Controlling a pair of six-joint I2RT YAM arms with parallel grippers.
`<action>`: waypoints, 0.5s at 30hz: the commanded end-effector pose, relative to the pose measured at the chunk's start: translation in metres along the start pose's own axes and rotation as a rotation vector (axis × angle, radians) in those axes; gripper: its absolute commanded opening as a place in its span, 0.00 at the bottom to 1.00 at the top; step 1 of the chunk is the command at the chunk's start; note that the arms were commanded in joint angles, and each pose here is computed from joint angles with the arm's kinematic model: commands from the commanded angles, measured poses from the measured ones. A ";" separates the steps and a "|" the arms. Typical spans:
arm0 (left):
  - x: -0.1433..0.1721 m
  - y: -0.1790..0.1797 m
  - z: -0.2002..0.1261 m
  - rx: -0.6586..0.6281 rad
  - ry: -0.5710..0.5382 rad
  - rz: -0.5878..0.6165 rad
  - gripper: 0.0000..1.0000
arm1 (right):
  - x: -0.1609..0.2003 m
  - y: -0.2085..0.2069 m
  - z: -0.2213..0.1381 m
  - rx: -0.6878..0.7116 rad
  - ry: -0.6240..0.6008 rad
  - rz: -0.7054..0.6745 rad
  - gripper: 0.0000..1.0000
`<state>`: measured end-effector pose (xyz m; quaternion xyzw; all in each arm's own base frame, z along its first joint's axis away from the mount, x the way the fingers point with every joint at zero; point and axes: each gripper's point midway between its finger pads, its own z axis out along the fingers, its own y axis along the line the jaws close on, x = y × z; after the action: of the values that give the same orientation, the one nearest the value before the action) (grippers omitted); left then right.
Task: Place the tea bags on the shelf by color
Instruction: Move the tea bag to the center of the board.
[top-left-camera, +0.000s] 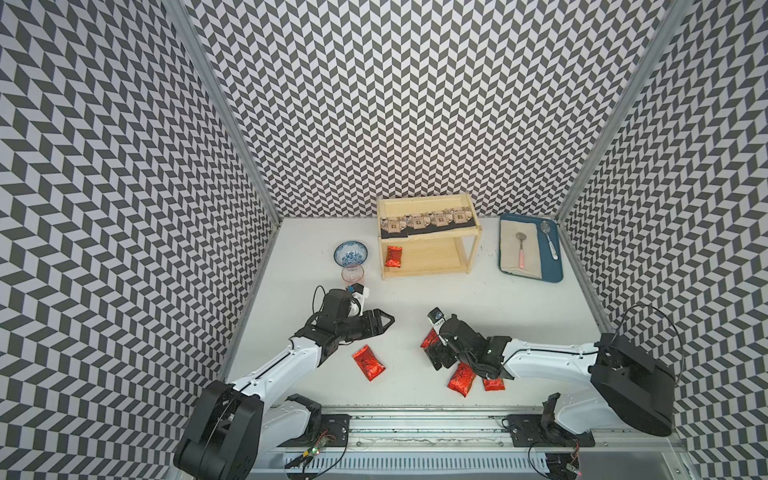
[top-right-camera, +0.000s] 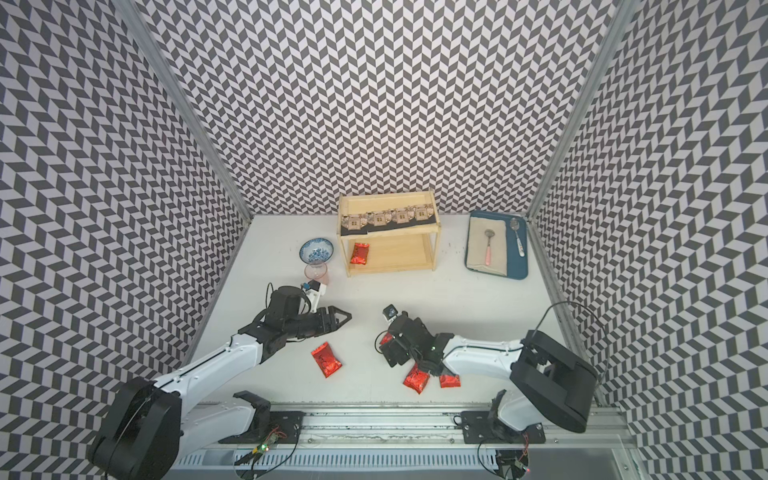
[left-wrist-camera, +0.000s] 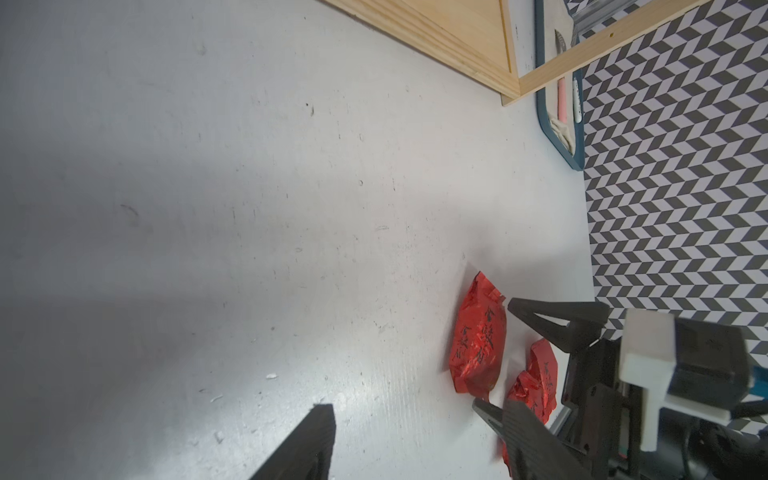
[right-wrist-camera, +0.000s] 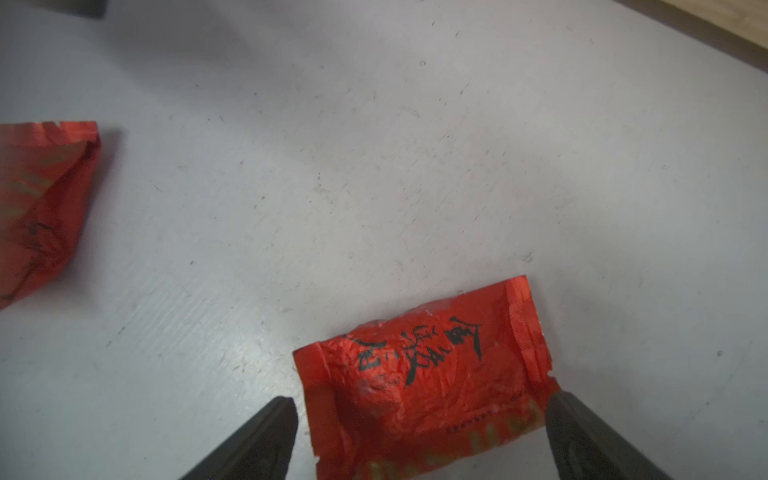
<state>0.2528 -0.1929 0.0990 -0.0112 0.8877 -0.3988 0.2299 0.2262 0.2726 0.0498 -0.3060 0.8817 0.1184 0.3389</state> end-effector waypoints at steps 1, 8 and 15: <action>-0.001 -0.011 0.001 0.050 -0.006 0.020 0.69 | -0.039 0.008 -0.019 -0.078 -0.114 0.078 0.98; -0.013 -0.030 0.008 0.106 0.002 0.027 0.68 | -0.031 0.016 -0.039 -0.267 -0.066 0.525 0.98; -0.020 -0.034 0.014 0.115 0.013 0.022 0.67 | -0.006 0.015 -0.037 -0.352 0.006 0.696 0.94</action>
<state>0.2664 -0.2146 0.1115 0.0019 0.8744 -0.4317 0.2213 0.2041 0.2615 0.0693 -0.0735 0.9115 0.3243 0.2420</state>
